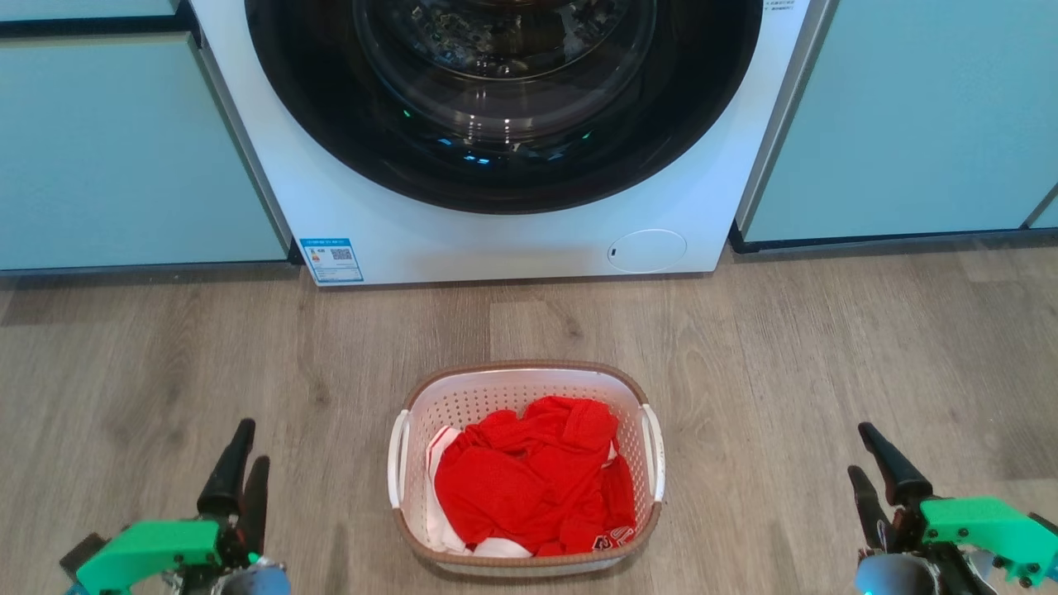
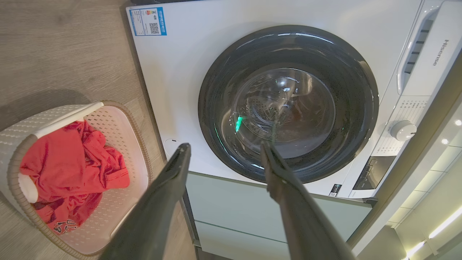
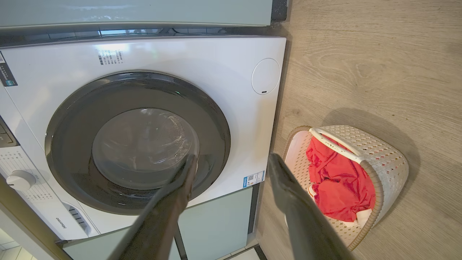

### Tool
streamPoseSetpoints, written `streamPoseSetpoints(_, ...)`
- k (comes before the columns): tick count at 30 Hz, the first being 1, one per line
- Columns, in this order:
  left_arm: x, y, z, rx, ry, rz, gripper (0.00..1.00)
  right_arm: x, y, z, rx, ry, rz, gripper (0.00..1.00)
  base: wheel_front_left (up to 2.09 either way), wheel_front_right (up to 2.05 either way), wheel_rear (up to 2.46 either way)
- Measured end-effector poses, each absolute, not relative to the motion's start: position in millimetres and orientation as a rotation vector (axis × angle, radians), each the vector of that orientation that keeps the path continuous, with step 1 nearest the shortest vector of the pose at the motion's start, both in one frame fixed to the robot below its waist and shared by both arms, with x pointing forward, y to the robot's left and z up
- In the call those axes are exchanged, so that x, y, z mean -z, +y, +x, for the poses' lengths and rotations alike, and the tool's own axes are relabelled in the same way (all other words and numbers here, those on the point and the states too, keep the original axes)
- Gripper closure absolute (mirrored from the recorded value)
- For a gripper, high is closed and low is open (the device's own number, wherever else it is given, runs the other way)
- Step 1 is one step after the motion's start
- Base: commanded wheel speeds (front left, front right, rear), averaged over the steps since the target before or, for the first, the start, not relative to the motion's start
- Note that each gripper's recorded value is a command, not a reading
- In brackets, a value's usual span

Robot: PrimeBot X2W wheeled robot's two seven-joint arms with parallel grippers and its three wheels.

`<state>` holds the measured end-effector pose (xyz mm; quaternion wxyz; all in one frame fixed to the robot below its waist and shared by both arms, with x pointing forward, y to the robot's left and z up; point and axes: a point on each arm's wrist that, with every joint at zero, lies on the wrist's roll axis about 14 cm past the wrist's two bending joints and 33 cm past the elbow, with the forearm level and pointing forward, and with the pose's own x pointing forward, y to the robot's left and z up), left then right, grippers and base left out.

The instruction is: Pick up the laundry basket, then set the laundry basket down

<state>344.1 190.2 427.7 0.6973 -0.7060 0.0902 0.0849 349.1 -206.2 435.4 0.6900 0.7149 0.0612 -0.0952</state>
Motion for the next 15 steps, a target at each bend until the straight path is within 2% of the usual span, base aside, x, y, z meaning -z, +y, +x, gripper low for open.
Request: streamPoseSetpoints(15, -442.6, 193.7, 350.1, -0.165, 0.150, -1.465, 0.00, -448.0, -215.8, 351.7, 0.209, 0.085, 1.475, 0.00, 0.00, 0.00, 0.00)
